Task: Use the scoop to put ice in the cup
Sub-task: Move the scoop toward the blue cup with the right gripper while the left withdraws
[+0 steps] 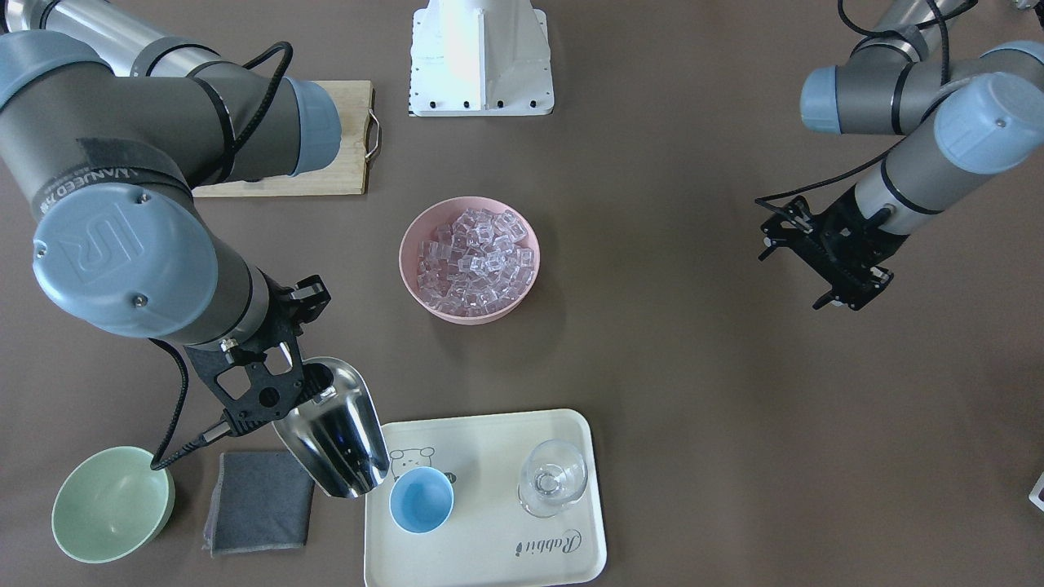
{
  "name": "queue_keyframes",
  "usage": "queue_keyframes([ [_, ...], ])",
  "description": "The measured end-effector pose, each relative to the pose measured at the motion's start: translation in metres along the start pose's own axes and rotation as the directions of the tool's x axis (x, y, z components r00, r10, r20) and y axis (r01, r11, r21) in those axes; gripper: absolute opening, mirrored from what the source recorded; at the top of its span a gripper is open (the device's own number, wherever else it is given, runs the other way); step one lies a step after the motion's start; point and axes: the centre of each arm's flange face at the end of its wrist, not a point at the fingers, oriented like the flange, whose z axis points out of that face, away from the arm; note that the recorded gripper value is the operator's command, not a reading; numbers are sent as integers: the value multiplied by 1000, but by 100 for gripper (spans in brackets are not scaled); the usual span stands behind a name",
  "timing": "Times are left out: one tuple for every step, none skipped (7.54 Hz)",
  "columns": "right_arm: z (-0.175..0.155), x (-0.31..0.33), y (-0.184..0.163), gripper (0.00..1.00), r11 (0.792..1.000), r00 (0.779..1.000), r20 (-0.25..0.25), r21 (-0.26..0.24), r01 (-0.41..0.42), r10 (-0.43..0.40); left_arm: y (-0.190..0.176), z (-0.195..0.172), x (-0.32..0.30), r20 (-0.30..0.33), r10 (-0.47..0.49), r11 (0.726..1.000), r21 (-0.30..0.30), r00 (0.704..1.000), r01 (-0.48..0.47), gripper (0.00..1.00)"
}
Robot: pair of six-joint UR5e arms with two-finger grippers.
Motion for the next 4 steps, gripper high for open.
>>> queue_keyframes([
  [5, -2, -13, 0, 999, 1000, -10, -47, -7, 6, 20, -13, -31, 10, -139, 987, -77, 990, 139, 98],
  [5, -6, -21, 0, 996, 1000, -28, -85, -12, 10, 43, -33, -63, 38, -256, 959, -115, 966, 259, 98],
  [4, -10, -28, 0, 993, 999, -43, -118, -18, 13, 71, -55, -94, 68, -348, 928, -121, 935, 354, 98],
  [1, -15, -31, 0, 988, 998, -57, -151, -22, 14, 95, -72, -116, 91, -415, 898, -120, 905, 424, 98],
])
